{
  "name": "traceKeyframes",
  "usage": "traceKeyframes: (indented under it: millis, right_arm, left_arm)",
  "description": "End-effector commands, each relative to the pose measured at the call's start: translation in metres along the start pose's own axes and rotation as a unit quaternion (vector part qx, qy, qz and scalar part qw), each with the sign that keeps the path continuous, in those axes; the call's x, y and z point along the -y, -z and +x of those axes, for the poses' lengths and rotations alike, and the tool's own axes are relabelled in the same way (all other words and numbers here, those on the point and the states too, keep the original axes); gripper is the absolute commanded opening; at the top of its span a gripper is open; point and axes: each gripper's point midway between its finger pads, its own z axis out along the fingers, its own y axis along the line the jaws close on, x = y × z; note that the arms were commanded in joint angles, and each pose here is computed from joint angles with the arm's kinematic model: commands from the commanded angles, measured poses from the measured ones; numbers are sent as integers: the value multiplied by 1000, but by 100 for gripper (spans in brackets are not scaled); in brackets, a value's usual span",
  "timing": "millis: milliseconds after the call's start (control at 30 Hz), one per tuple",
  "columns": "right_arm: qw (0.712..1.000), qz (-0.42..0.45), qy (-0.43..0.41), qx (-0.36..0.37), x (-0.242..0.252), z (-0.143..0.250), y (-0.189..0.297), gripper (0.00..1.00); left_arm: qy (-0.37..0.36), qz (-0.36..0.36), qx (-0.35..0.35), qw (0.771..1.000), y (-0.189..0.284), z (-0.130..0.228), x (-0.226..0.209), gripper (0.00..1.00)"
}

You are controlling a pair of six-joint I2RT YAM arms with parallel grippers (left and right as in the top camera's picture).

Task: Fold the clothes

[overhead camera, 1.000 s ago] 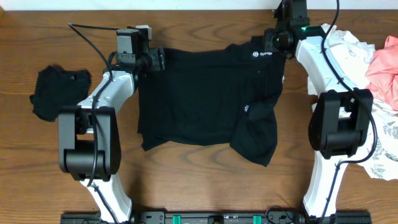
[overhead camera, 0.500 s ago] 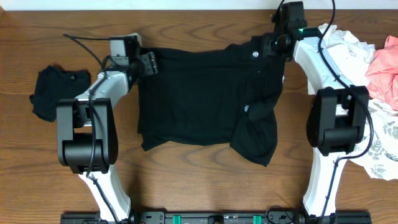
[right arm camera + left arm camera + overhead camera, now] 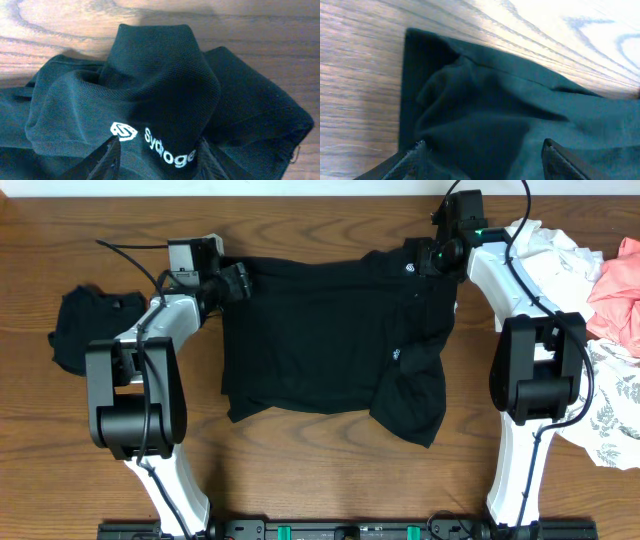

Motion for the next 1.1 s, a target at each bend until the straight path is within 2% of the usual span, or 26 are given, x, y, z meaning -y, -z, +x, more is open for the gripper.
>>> traceKeyframes:
  millis: [0,200,267,300,433,467,567,733,1067]
  right_arm:
    - [1000,-10,-11,-3,0,0,1,45]
    - [1000,-9,-12,-7,1,2,1,41]
    - [1000,-9,-12,-7,1,2,1,36]
    - [1000,-9,-12,-7,1,2,1,33]
    - [999,-29,-31,-11,-6,3,2,4]
    - [999,-44,-31,-11,-11,3,3,1]
    - [997,-76,-31,-11,-22,0,6,1]
    - [997,-72,-32,14,-18,-14,25,1]
    - [991,-66,-14,113,-24,-61,116,1]
  left_arm:
    - [1,13,3,1000,5,-4,9,73]
    - [2,12,0,1000,4,-2,8,73]
    - [2,12,-1,1000,3,-1,7,73]
    - [2,12,-1,1000,3,-1,7,73]
    - [3,11,-4,1000,1,2,6,73]
    - [3,10,-5,1000,1,2,5,73]
    - [3,10,-5,1000,1,2,5,73]
    - [4,10,-6,1000,1,3,5,73]
    - [8,6,-20,1000,1,10,3,73]
